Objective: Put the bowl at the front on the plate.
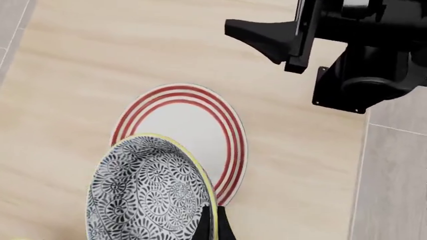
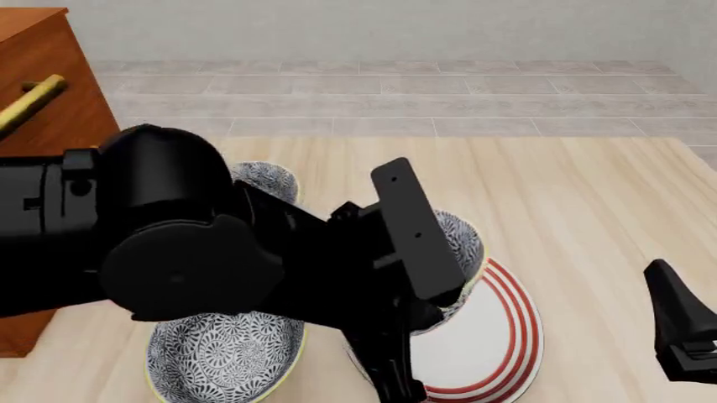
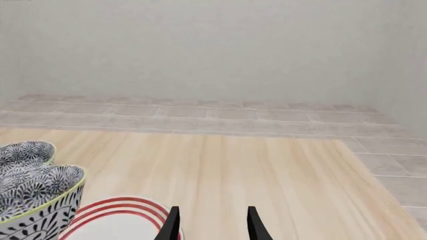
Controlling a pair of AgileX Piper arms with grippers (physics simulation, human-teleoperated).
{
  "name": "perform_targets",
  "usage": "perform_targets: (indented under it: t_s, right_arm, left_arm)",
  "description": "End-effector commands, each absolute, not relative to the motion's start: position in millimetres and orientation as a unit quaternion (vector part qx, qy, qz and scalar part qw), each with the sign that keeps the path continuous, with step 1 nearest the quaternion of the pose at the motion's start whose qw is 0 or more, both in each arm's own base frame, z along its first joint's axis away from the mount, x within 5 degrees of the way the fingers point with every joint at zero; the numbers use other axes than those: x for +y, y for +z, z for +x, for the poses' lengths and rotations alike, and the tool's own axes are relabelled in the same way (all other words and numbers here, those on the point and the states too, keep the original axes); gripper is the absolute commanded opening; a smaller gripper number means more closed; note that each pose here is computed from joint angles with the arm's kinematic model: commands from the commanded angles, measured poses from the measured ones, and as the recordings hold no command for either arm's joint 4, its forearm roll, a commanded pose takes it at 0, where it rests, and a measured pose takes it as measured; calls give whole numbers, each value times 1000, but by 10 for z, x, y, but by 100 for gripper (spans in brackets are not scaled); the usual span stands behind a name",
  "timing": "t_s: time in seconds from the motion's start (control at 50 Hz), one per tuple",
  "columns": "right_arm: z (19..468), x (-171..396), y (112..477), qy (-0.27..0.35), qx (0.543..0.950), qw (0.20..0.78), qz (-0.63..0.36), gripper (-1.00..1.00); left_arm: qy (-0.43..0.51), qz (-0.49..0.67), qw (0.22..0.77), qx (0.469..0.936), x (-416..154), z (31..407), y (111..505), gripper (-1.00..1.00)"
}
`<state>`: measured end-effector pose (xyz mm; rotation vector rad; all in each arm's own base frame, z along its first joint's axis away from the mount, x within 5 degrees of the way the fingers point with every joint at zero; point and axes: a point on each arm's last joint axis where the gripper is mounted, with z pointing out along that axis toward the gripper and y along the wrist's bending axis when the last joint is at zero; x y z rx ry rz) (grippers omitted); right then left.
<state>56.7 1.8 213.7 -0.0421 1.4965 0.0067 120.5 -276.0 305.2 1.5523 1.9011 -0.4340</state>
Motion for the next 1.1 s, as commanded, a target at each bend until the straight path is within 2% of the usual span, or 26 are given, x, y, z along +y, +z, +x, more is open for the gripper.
perform_targets:
  t_s: [0.02, 1.1]
  right_arm:
    - [567, 19, 2133, 7, 681, 732, -16, 100]
    - [569, 20, 2126, 8, 682, 731, -16, 100]
  left_arm:
    - [-164, 615, 305, 709, -2971, 1126, 2860, -100]
    - [-150, 641, 295, 693, -3374, 1247, 2360, -100]
